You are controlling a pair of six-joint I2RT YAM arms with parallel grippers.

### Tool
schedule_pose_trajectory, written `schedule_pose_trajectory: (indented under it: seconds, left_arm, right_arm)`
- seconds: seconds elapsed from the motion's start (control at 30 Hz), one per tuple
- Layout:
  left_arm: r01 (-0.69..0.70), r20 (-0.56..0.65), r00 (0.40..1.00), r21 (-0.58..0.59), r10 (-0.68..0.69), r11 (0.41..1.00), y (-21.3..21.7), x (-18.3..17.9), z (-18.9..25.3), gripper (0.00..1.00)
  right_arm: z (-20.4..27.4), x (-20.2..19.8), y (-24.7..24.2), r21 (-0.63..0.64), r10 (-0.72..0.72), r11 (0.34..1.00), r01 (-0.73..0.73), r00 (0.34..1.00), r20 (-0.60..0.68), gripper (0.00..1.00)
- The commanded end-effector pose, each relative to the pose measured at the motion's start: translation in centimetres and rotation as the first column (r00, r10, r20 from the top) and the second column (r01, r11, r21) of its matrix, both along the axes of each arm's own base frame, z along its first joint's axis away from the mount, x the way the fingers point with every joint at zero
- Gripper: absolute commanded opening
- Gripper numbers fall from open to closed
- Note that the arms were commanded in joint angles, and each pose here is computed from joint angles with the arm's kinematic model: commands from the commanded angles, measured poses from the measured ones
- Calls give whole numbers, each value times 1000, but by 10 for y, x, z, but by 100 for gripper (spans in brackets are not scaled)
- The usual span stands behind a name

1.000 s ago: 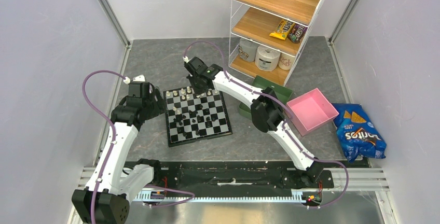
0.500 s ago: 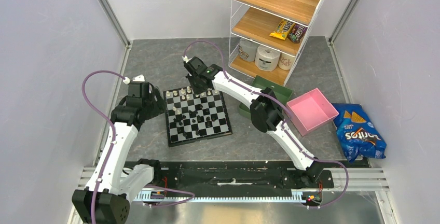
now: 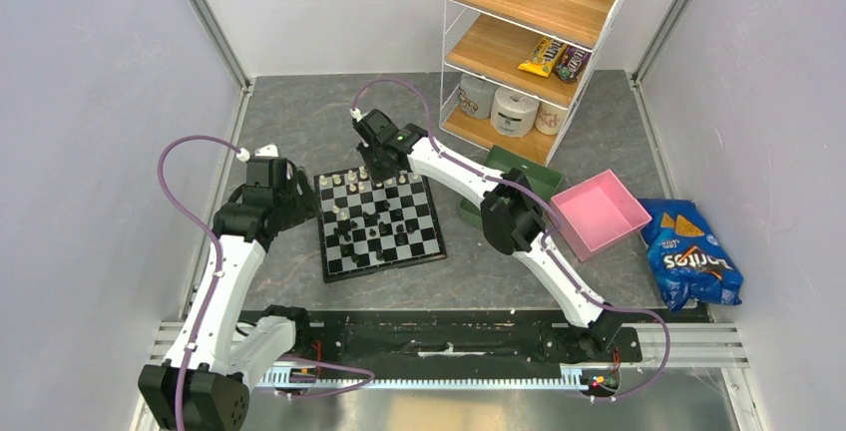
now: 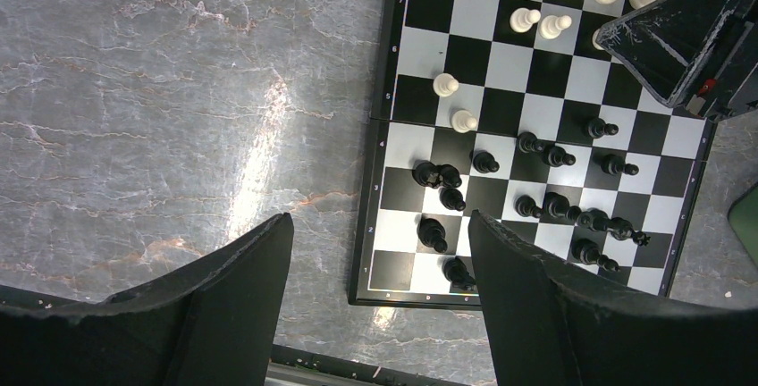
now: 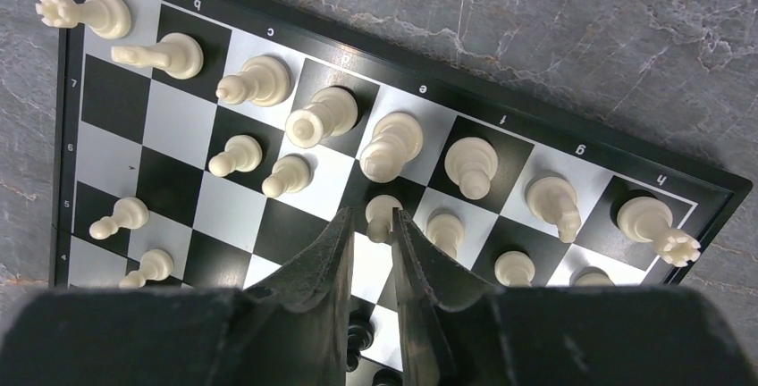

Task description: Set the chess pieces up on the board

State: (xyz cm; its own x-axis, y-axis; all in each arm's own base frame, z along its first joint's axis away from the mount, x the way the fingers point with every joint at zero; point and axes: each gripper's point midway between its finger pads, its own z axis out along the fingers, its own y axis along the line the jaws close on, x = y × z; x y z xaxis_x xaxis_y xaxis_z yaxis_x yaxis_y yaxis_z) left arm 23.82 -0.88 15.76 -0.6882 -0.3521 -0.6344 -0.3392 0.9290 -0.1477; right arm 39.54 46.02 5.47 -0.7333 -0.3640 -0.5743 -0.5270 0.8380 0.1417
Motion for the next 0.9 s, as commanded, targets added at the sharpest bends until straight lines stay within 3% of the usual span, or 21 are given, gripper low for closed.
schedule_pose_trajectory:
  seconds: [0.0,0.57,0.87]
  left_arm:
    - [3,29,1000,-15,-3,1000,-2,4,4,79]
    - [0,20,1000,-14,0,1000,-1,4,2,80]
    - [50,42,998,-66,-47,997,-14,11,5,80]
  right_arm:
    - [16,2,11,48,17,999,-18,1000,23,30]
    - [83,-1,15,150,41,987,-54,995,92,38]
    - [167,-18,-3,284,17,957,-61,987,157,38]
